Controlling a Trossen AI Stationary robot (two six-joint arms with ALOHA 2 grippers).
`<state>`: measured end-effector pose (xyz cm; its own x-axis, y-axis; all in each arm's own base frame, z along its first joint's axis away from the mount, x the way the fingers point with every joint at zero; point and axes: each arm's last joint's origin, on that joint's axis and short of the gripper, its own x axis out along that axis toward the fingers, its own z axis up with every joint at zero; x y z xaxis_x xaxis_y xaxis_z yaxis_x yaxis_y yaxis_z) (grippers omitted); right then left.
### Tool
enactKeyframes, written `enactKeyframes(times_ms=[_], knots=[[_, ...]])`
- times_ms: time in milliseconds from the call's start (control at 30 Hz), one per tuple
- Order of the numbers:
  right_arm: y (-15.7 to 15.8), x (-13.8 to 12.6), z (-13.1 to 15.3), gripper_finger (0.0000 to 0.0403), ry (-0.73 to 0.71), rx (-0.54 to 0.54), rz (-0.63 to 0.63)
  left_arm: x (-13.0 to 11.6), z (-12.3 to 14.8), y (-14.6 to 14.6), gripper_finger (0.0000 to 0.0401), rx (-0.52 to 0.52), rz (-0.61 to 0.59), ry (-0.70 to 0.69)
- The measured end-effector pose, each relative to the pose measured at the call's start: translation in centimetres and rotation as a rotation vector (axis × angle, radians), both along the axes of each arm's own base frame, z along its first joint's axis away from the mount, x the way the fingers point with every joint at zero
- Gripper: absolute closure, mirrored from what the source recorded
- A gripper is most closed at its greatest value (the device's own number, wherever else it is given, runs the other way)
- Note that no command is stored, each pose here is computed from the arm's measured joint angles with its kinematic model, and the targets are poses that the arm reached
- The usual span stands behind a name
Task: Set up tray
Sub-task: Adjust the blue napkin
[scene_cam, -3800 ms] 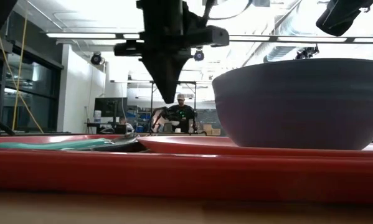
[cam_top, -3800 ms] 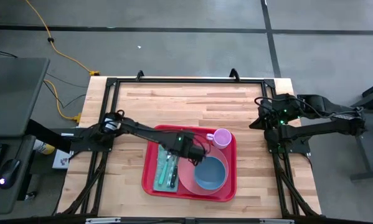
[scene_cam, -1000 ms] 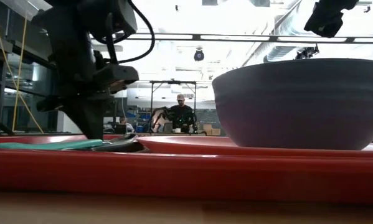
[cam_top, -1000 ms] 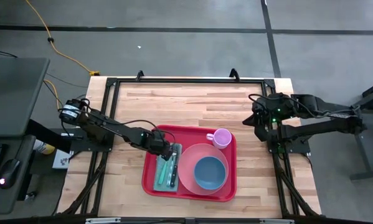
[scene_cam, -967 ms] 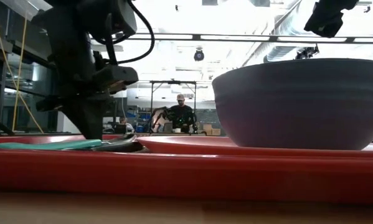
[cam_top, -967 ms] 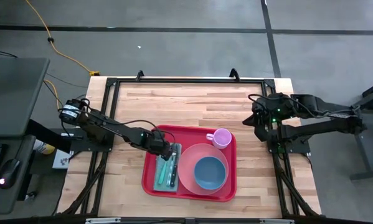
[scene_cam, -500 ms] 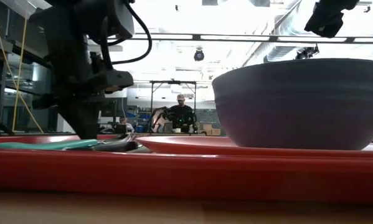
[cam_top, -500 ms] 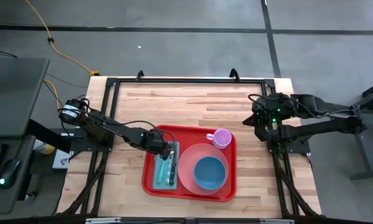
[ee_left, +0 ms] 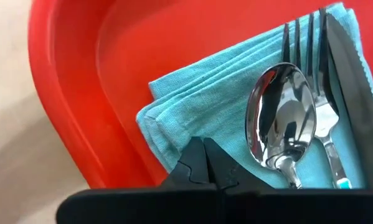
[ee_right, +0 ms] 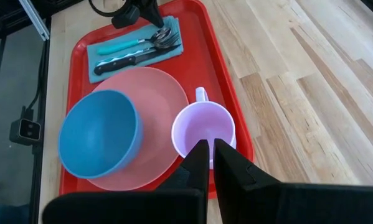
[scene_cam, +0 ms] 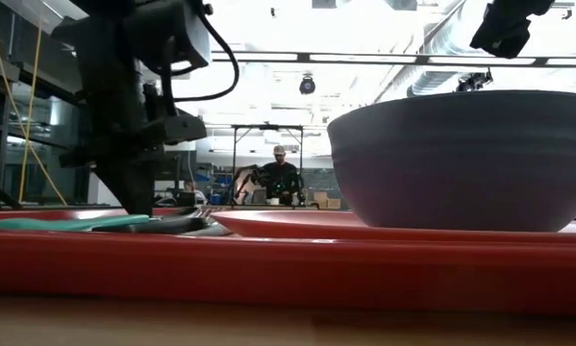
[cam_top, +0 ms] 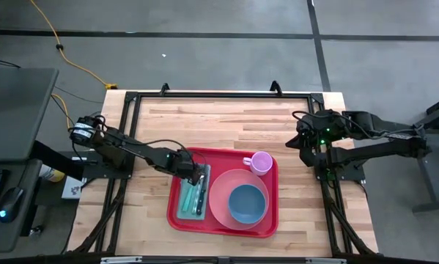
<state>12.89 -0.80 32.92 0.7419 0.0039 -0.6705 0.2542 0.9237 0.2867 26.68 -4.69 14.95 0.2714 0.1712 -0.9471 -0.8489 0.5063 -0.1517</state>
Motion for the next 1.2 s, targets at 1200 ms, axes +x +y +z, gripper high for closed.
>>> enactKeyframes(times_ms=[1200], knots=[[0.0, 0.0, 0.0, 0.0403, 0.005, 0.014, -0.009, 0.1, 3.1, 1.7, 0.0312, 0.067, 0.018, -0.146]])
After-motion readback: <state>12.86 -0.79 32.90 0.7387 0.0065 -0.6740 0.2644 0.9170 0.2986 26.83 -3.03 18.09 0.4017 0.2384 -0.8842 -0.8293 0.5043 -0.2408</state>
